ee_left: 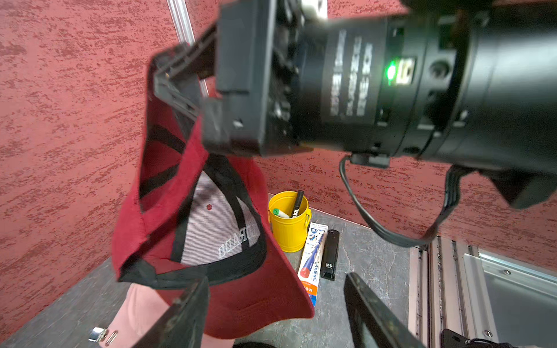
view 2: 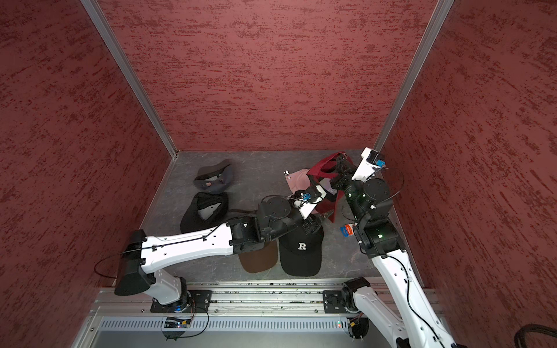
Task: Open the adjustable buckle of the baseball cap
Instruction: Pull the adjustable strap on the baseball cap.
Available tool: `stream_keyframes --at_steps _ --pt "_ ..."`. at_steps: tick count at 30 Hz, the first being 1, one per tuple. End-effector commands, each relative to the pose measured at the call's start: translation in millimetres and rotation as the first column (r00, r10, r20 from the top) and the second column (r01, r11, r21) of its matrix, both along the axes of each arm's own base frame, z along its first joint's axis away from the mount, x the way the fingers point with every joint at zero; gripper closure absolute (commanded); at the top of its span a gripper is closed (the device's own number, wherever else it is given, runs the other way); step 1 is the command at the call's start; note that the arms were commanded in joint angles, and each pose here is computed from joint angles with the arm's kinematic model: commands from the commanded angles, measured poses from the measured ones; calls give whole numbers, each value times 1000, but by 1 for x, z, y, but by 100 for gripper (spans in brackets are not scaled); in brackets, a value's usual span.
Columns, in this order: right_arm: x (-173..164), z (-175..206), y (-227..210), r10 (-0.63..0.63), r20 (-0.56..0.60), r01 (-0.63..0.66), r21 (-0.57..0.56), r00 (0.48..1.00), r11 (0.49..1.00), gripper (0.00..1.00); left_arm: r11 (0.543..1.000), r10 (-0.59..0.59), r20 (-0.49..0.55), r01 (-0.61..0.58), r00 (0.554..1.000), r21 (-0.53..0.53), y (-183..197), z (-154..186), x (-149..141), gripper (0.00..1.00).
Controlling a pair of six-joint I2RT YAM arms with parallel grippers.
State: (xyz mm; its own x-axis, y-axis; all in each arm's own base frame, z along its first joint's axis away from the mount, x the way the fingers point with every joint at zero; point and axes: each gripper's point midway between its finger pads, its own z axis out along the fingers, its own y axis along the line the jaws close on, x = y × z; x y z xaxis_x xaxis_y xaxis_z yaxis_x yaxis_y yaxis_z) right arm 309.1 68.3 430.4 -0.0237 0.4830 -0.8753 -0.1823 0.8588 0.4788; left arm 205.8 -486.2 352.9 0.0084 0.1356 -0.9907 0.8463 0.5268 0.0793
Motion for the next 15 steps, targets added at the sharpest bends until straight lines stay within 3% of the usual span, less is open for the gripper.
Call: stream_keyframes --at_steps 1,9,15 --pt "-7 27 -8 -27 55 24 62 998 998 100 997 2 0 -2 1000 -76 -12 3 0 26" --pt "-7 32 -4 -4 57 -1 84 998 997 100 995 15 -17 -16 1000 -94 -32 -25 11 22" --pt "-7 30 -4 -2 52 -3 97 999 995 100 986 152 -52 -155 987 -58 -36 -44 40 22"
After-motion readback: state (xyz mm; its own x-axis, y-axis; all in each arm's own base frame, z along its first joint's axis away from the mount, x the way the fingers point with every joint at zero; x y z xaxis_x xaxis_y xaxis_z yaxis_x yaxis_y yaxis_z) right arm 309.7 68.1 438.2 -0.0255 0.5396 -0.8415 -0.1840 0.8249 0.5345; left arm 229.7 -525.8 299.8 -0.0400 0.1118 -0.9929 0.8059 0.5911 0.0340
